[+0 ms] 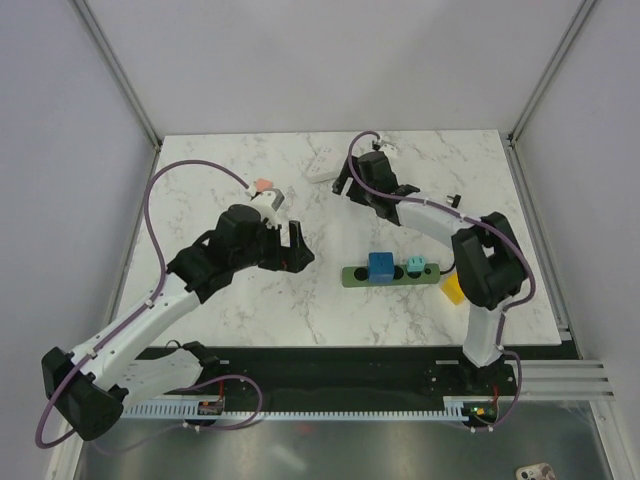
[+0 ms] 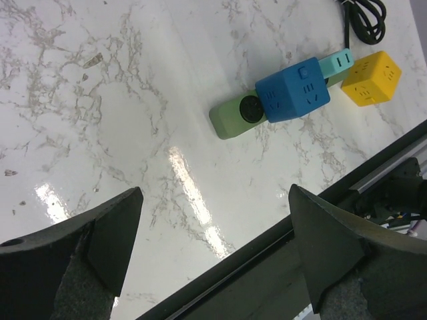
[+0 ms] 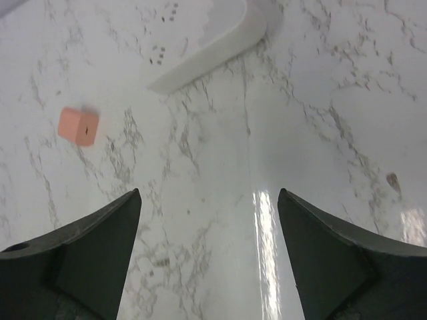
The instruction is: Insert the plug
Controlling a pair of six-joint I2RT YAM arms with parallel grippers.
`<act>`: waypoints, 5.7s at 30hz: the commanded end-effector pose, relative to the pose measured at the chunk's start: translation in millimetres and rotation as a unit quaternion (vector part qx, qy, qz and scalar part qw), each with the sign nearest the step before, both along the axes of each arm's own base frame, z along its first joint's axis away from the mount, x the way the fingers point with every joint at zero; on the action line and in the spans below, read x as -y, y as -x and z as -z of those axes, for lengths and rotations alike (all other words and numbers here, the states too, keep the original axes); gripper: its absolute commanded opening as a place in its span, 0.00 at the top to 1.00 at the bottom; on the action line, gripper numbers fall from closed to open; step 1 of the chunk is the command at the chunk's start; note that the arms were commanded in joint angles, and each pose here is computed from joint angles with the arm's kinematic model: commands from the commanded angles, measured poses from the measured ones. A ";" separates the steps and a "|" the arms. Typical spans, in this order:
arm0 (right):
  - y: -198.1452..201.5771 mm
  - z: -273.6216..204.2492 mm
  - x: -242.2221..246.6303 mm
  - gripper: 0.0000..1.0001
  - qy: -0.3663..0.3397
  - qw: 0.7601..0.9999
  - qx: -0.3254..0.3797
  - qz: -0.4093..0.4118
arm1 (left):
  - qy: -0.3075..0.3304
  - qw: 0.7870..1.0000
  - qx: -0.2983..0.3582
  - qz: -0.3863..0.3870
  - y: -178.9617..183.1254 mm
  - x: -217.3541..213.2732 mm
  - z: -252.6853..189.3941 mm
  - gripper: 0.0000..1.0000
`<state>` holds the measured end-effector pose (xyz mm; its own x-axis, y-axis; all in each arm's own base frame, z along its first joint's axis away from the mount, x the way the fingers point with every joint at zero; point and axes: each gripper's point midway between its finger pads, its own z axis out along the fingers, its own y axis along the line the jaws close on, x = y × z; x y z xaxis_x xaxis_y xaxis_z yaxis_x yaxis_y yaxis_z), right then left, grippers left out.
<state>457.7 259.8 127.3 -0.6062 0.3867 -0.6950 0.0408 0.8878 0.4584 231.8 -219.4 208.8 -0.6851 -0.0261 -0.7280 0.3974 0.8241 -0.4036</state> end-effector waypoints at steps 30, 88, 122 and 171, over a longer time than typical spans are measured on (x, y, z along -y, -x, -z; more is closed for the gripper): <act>-128.1 47.5 -60.7 0.98 -0.299 0.953 0.052 -0.019 | -0.068 0.997 0.024 -0.033 -12.8 -31.7 14.7 0.11; 229.7 31.9 263.6 0.20 0.090 0.874 -0.261 0.399 | -0.040 0.995 0.078 -0.039 -11.4 -49.3 -11.4 0.07; 173.5 -54.2 263.6 1.00 0.135 0.951 -0.135 0.245 | 0.039 0.996 0.062 0.045 4.0 -11.9 -22.0 0.11; 288.4 -223.7 23.7 1.00 -0.134 0.828 0.289 -0.462 | 0.270 0.881 0.063 0.383 79.1 90.3 -126.1 0.09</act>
<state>164.2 240.7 315.2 -0.4478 0.0589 -0.8922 -0.8601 0.2444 0.4479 147.7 -308.3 310.7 -0.6028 0.1079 -0.7905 0.7948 -0.0052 -0.6068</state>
